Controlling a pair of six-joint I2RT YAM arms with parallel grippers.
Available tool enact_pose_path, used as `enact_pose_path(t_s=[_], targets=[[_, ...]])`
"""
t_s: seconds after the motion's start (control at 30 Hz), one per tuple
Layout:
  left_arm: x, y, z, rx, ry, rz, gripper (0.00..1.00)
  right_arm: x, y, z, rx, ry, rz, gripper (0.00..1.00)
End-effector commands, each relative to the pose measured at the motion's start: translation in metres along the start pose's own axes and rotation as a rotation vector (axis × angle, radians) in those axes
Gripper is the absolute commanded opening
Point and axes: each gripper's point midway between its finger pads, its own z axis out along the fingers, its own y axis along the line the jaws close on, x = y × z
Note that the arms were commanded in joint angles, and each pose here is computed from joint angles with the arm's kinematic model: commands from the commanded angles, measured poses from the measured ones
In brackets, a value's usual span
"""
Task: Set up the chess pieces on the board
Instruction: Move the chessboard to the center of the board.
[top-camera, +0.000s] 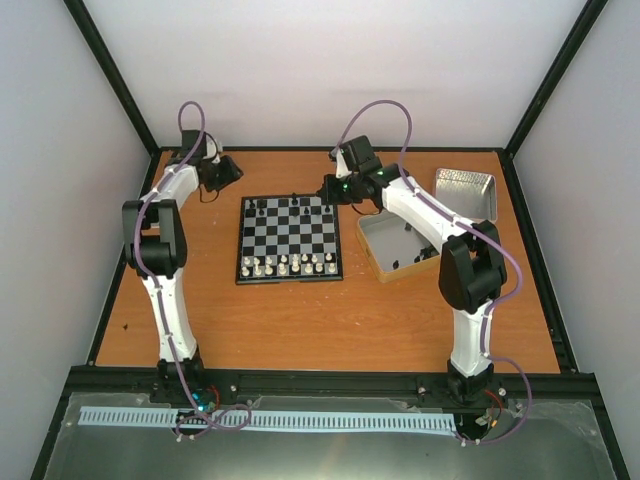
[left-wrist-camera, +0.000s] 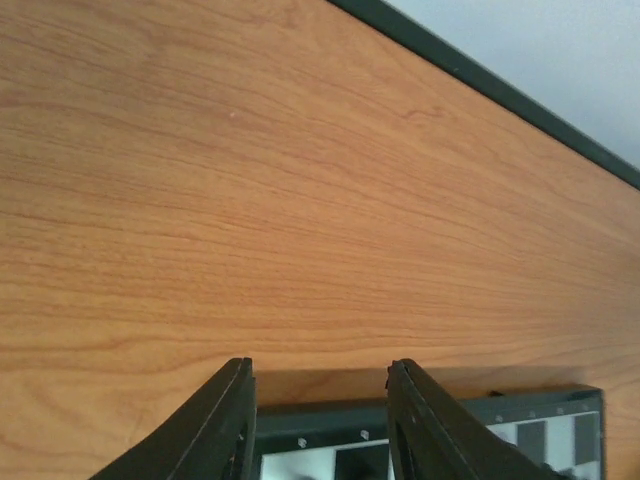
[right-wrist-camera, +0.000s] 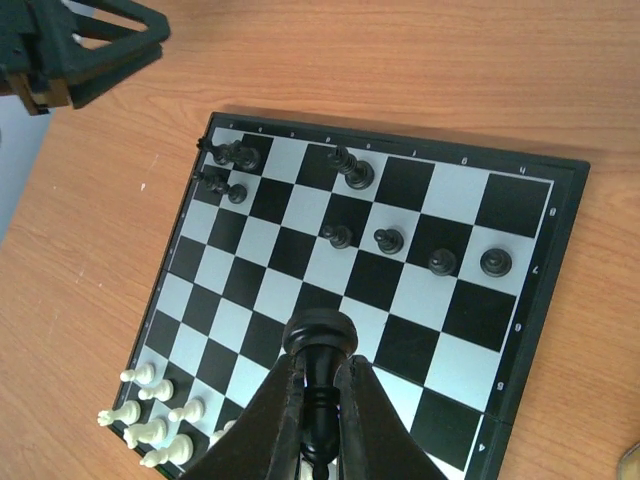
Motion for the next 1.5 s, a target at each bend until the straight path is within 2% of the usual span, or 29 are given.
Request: enact_pose_path(t_s=[0.0, 0.27, 0.47, 0.63, 0.83, 1.17, 1.47], targets=[[-0.012, 0.0, 0.009, -0.009, 0.005, 0.054, 0.37, -0.011, -0.003, -0.001, 0.041, -0.019, -0.033, 0.03], [0.014, 0.012, 0.043, 0.039, 0.103, 0.112, 0.37, -0.015, -0.004, 0.004, 0.082, -0.003, -0.068, 0.03], [0.023, 0.007, 0.06, 0.071, 0.149, 0.17, 0.36, -0.016, -0.004, 0.006, 0.092, 0.009, -0.082, 0.03], [0.048, 0.001, 0.072, 0.128, 0.224, 0.193, 0.36, -0.014, -0.006, 0.013, 0.104, 0.036, -0.083, 0.03], [0.078, -0.012, 0.076, 0.226, 0.309, 0.22, 0.32, -0.012, -0.003, 0.016, 0.111, 0.07, -0.081, 0.03], [0.112, -0.03, 0.068, 0.345, 0.382, 0.255, 0.31, 0.011, -0.018, 0.027, 0.183, 0.238, -0.006, 0.03], [0.137, -0.054, 0.07, 0.431, 0.435, 0.312, 0.3, 0.021, -0.027, 0.034, 0.214, 0.286, 0.01, 0.03]])
